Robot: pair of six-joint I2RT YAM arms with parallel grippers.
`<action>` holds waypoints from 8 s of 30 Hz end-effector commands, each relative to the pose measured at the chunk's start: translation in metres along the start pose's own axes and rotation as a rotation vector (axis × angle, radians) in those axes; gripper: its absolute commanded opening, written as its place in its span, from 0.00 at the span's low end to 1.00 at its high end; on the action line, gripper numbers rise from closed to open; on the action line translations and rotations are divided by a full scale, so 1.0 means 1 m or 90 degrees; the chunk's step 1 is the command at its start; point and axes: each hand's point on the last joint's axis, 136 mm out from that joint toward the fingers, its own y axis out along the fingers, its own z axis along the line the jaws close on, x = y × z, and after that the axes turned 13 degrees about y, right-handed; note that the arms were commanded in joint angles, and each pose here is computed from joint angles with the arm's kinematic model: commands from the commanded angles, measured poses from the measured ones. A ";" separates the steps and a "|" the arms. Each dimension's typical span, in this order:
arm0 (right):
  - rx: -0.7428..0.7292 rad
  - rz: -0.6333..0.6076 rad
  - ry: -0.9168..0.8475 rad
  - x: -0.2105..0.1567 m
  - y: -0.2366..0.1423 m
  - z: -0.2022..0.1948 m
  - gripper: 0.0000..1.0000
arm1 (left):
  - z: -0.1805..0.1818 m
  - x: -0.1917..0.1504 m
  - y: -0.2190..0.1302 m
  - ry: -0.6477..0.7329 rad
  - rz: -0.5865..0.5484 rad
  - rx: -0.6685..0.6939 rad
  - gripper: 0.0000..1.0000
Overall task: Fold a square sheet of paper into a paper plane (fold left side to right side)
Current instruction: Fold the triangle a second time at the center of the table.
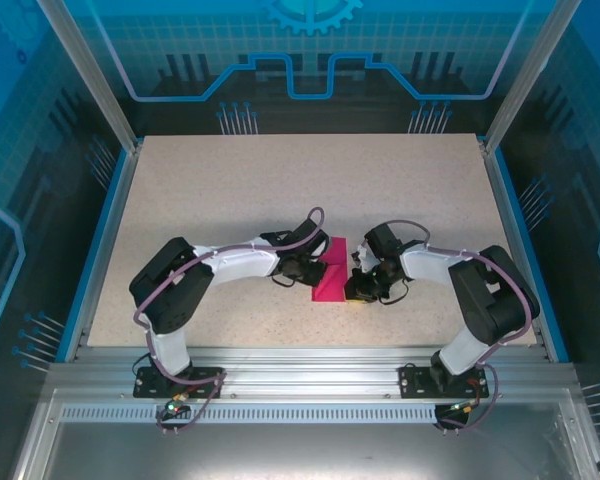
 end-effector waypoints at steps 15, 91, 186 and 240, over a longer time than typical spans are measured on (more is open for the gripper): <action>-0.078 0.028 0.011 -0.013 0.014 -0.027 0.14 | 0.013 0.002 0.007 0.000 0.018 0.021 0.00; 0.077 -0.072 0.020 0.065 0.005 0.054 0.16 | 0.020 -0.002 0.000 0.003 0.013 0.048 0.00; -0.040 -0.055 0.060 0.052 0.026 0.015 0.16 | -0.025 0.005 -0.064 -0.038 -0.078 -0.087 0.30; -0.039 -0.051 0.052 0.051 0.024 0.016 0.16 | -0.040 -0.056 -0.028 -0.203 -0.014 -0.242 0.25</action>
